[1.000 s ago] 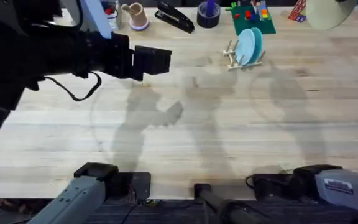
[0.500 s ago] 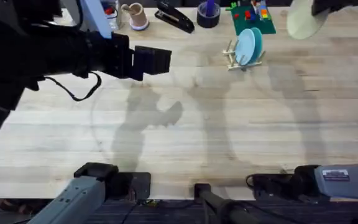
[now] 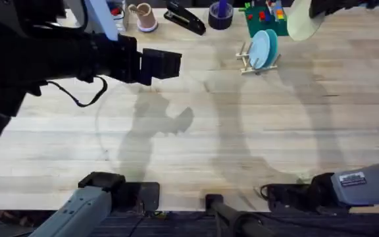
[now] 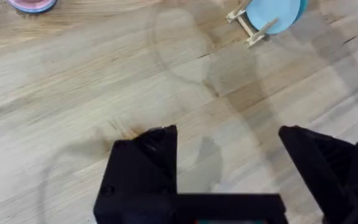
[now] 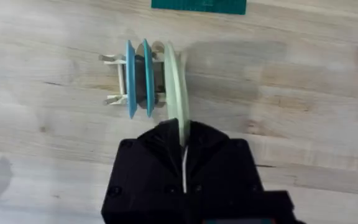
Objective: Pick up the plates from the table one by one and place each into a slot on the dish rack.
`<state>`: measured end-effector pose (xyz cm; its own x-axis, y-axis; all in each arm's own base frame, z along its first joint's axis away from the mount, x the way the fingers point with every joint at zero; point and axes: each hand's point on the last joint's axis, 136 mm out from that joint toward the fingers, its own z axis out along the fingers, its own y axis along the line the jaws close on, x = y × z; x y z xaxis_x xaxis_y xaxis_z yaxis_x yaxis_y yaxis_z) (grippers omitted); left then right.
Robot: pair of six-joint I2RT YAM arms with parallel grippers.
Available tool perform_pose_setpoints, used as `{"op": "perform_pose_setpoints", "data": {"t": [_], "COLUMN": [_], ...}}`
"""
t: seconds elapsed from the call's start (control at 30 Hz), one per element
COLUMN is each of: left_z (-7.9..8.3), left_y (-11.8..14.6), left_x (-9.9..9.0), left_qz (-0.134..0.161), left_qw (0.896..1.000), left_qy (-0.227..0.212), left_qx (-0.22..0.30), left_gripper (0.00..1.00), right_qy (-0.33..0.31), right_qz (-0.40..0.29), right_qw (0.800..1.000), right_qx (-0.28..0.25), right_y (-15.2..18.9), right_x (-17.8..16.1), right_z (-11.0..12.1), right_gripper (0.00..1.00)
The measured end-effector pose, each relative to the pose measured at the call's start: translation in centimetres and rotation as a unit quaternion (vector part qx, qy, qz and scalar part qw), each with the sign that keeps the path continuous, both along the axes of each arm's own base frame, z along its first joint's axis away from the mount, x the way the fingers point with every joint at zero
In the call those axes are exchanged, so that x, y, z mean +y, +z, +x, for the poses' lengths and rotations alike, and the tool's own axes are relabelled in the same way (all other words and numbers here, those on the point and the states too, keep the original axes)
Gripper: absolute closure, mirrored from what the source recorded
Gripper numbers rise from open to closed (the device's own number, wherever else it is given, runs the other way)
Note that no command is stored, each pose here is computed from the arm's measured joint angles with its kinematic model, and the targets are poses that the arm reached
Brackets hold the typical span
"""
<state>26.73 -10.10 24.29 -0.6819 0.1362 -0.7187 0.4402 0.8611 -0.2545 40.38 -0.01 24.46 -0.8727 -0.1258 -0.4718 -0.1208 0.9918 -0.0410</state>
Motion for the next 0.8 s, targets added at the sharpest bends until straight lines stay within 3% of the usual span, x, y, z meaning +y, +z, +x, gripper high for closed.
{"op": "perform_pose_setpoints", "data": {"t": [0.8], "left_z": [0.0], "left_y": [0.0], "left_x": [0.0], "left_qz": [0.0], "left_qw": [1.0], "left_qy": [0.0], "left_qx": [0.0], "left_gripper": [0.005], "right_qy": [0.018], "right_qz": [0.001], "right_qw": [0.997], "right_qx": [0.071], "right_y": [-6.1], "right_x": [0.2], "right_z": [1.9], "right_gripper": [0.972]}}
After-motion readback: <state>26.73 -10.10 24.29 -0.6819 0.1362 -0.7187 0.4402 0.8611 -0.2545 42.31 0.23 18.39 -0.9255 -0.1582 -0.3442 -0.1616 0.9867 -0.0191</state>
